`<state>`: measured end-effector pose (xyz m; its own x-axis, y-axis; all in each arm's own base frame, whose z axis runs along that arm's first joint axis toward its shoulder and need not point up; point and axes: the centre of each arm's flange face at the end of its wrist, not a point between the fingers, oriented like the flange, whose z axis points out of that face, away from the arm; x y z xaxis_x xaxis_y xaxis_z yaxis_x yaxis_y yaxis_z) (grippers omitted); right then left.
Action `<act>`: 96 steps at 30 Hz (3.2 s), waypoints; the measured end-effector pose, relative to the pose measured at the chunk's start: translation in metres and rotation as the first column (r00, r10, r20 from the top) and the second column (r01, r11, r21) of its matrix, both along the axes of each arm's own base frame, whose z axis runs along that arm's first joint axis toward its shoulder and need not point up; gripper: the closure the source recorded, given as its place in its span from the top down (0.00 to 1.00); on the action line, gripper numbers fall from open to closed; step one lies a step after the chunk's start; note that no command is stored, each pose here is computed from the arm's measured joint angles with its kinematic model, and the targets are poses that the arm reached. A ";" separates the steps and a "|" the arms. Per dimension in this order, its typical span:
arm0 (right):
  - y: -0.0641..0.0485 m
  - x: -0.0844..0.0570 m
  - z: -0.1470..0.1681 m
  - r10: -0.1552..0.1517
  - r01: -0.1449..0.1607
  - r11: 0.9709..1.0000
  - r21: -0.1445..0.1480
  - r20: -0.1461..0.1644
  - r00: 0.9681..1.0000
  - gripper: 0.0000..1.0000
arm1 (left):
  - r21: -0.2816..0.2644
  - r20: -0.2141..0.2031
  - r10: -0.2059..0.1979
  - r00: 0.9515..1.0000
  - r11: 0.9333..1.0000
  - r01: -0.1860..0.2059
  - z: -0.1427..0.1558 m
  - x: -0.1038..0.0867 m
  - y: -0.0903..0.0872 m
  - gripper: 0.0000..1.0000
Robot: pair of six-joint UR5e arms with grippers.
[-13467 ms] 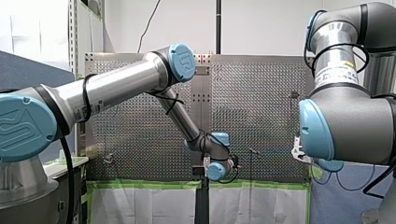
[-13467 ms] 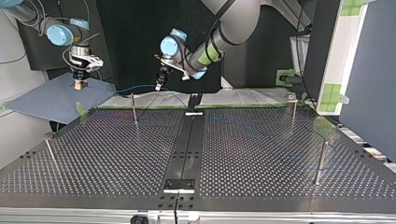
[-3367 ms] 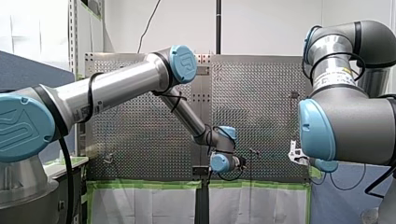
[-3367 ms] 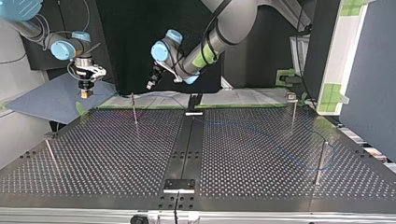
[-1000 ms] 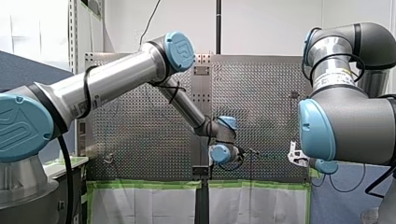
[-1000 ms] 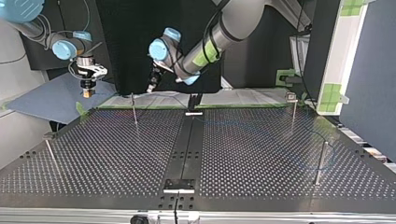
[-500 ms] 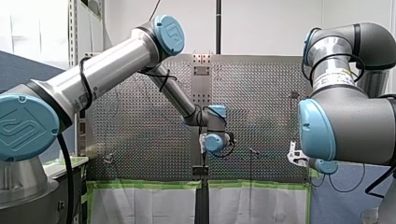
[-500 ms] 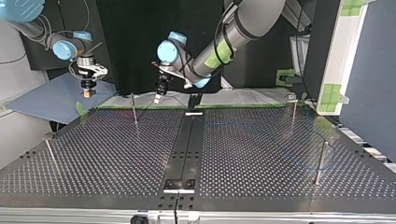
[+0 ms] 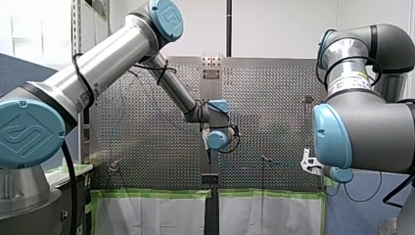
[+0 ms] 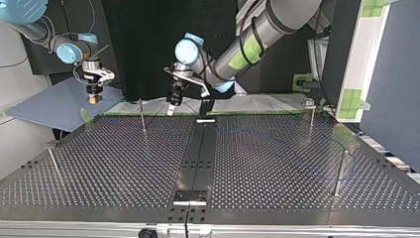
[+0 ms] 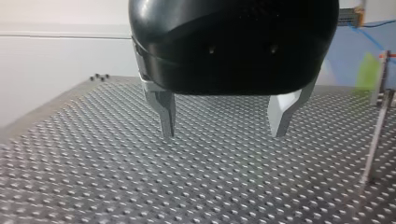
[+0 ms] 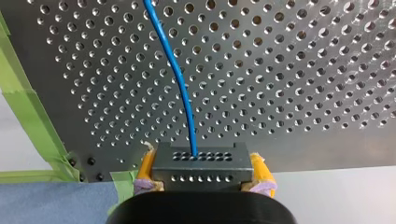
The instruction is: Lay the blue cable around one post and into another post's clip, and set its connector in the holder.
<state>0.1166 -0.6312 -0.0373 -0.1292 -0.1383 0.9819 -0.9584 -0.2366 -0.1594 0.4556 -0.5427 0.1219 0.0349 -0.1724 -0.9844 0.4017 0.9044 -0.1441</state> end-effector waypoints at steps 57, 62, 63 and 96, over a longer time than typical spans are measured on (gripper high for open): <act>0.000 0.011 0.001 0.016 -0.016 1.000 -0.005 0.006 1.000 0.00 | -0.085 0.102 0.124 0.987 0.990 -0.116 0.118 -0.094 0.131 0.98; 0.000 0.011 0.001 0.016 -0.016 1.000 -0.006 0.008 1.000 0.00 | -0.103 0.117 0.150 0.982 0.985 -0.138 0.119 -0.104 0.142 0.98; 0.000 0.011 0.001 0.016 -0.016 1.000 -0.006 0.008 1.000 0.00 | -0.104 0.118 0.152 0.981 0.985 -0.140 0.117 -0.106 0.144 0.98; 0.001 0.018 0.001 0.031 -0.031 0.999 -0.006 0.010 0.999 0.00 | 0.000 0.007 0.143 0.990 0.990 -0.143 0.032 -0.178 0.202 0.98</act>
<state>0.1343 -0.6300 -0.0366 -0.1344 -0.1362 0.9815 -0.9490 -0.2673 -0.1670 0.2780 -0.3405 0.1542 0.0662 -0.1648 -0.9841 0.2693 0.9526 -0.1414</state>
